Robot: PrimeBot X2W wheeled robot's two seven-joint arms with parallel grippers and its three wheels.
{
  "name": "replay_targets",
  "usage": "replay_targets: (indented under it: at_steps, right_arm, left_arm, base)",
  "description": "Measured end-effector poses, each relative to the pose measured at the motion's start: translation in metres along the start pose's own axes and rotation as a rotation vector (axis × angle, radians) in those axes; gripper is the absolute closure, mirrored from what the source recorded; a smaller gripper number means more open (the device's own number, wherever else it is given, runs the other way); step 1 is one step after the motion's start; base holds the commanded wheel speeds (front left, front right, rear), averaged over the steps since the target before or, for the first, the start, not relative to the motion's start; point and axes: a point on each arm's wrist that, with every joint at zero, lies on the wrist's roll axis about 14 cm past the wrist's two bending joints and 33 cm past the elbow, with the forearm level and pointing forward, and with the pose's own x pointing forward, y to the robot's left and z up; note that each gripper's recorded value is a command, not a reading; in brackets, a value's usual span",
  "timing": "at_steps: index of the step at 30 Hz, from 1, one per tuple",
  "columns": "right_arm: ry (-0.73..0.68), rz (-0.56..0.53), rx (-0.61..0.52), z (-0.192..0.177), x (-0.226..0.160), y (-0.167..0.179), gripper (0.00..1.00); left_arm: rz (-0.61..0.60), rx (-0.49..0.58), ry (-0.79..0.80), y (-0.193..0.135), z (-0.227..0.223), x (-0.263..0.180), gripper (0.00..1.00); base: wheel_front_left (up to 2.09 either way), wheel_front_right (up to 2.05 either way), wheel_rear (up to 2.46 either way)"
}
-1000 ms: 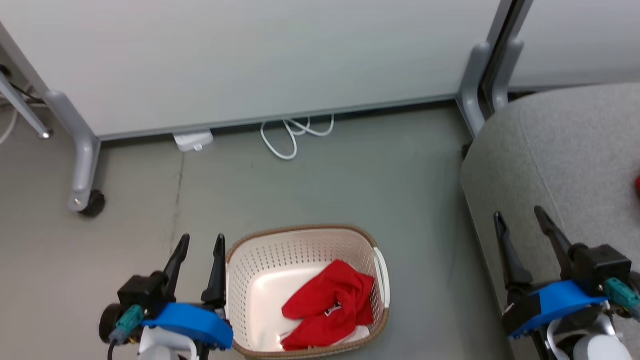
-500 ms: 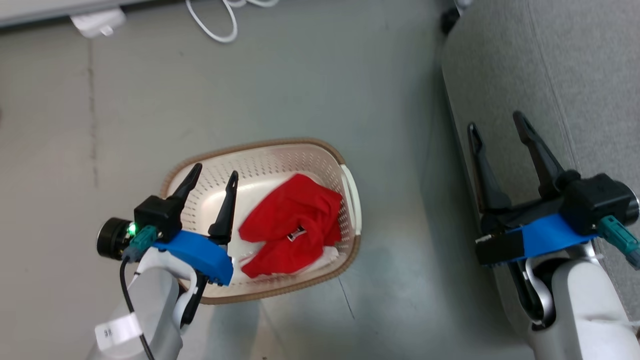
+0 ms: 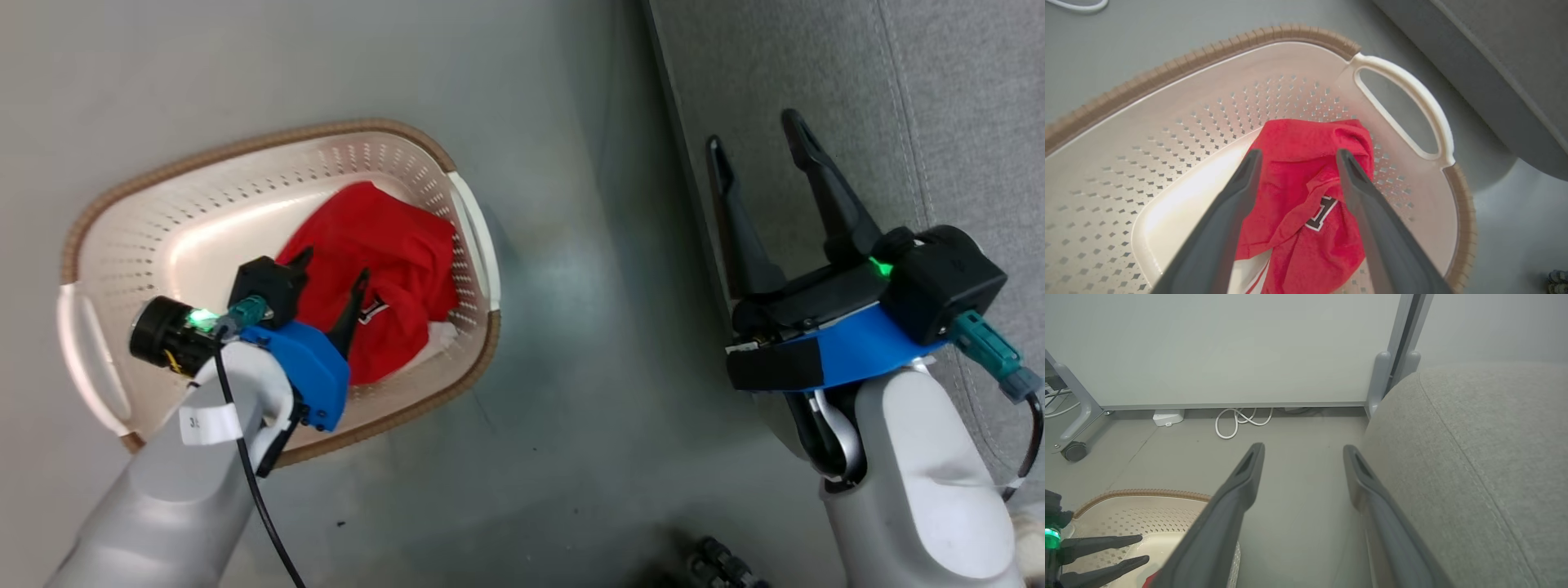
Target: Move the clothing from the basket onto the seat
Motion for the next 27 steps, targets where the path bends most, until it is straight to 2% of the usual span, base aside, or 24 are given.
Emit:
replay_targets:
  at_steps: [10,22,23,24,27]
  right_arm:
    - [0.077,-0.001,0.002,-0.043,0.004,-0.006,0.0]
    - [0.127,-0.019,0.01,-0.067,0.001,-0.014,0.0]
    - [0.127,-0.02,0.011,-0.067,0.001,-0.014,0.0]
    - [0.129,-0.02,0.012,-0.068,0.001,-0.014,0.0]
    - [0.13,-0.021,0.014,-0.069,0.0,-0.014,0.0]
  left_arm:
    - [-0.065,0.029,0.226,0.007,-0.073,0.033,0.0]
    - [-0.07,0.019,0.269,0.013,-0.088,0.062,0.0]
    - [-0.069,0.015,0.27,0.013,-0.088,0.063,0.37]
    - [-0.069,0.014,0.272,0.012,-0.088,0.063,1.0]
    - [-0.072,0.007,0.269,0.009,-0.087,0.064,1.0]
  base:
    - [0.0,0.0,0.0]
    - [0.0,0.0,0.0]
    - [0.0,0.0,0.0]
    - [0.0,0.0,0.0]
    - [0.0,0.0,0.0]
